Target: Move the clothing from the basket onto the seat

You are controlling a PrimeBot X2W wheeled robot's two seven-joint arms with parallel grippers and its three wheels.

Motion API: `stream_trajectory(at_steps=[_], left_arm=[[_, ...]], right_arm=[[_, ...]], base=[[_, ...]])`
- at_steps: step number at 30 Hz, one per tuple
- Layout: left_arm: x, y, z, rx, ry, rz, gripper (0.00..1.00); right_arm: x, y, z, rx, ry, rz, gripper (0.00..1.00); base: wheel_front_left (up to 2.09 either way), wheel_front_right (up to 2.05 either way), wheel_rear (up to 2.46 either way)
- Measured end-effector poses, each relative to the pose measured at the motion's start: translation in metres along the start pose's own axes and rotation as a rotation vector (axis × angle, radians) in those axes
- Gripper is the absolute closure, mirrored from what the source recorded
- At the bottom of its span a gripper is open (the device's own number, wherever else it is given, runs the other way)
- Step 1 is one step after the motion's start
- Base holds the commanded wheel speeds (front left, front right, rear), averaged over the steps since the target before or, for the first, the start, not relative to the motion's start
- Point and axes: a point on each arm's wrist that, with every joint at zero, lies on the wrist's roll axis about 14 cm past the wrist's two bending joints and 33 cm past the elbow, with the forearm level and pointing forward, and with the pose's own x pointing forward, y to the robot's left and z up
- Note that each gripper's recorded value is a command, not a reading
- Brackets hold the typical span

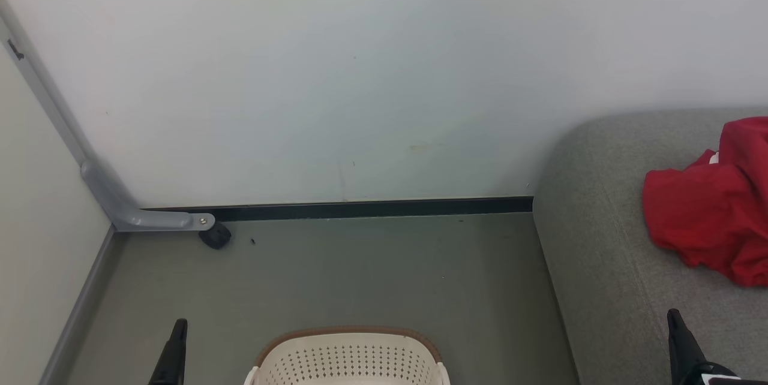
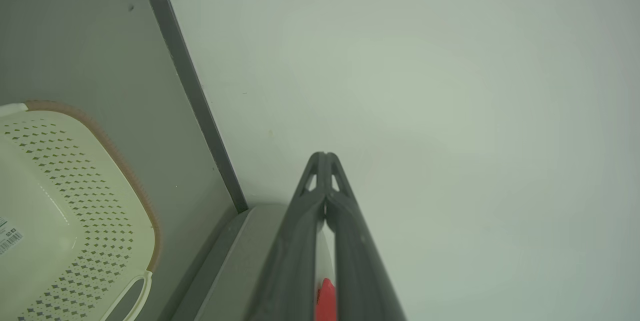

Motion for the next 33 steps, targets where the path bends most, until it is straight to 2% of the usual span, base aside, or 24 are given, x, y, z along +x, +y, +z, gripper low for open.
stream_trajectory(at_steps=[6, 33], left_arm=[[0.0023, -0.0067, 0.0009, -0.034, -0.002, -0.026, 1.00], [0.0024, -0.0069, 0.0006, -0.036, -0.001, -0.026, 1.00]], right_arm=[[-0.0001, 0.0004, 0.0010, 0.032, -0.002, 0.003, 1.00], [0.0003, 0.0009, 0.0008, 0.033, -0.002, 0.005, 1.00]], base=[[0.00, 0.00, 0.00], [0.00, 0.00, 0.00]])
